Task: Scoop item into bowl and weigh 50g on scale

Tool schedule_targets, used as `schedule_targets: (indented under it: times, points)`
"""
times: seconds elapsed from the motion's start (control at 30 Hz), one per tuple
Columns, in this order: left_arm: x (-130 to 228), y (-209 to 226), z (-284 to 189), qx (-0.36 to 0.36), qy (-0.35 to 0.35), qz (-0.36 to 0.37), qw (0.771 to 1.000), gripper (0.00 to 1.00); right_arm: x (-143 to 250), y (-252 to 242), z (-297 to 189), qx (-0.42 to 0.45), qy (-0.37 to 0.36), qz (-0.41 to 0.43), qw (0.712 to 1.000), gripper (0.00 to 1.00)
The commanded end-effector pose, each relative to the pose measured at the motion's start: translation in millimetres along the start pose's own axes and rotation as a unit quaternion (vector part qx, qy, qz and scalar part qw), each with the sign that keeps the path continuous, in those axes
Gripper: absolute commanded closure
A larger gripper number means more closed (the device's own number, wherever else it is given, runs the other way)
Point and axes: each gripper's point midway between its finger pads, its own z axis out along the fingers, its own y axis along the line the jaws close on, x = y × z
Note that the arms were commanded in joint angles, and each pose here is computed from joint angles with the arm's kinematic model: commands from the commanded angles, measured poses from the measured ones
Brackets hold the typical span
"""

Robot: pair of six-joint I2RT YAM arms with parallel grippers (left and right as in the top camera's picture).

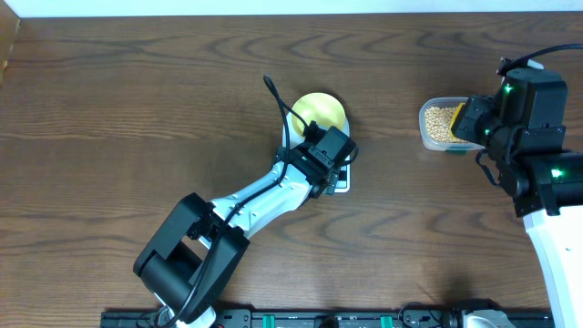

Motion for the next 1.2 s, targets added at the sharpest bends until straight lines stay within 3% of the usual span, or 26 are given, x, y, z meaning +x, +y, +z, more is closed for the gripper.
schedule_targets:
  times: [0.0, 1.17]
  points:
    - [4.9, 4.7, 7.4, -0.018, 0.005, 0.004, 1.0, 0.02, -7.9, 0.9, -4.6, -0.002, -0.009, -0.004, 1.0, 0.99]
    - [14.0, 5.6, 14.2, -0.025, 0.022, 0.01, 0.999, 0.02, -3.3, -1.5, -4.5, 0.003, 0.0, -0.008, 1.0, 0.99]
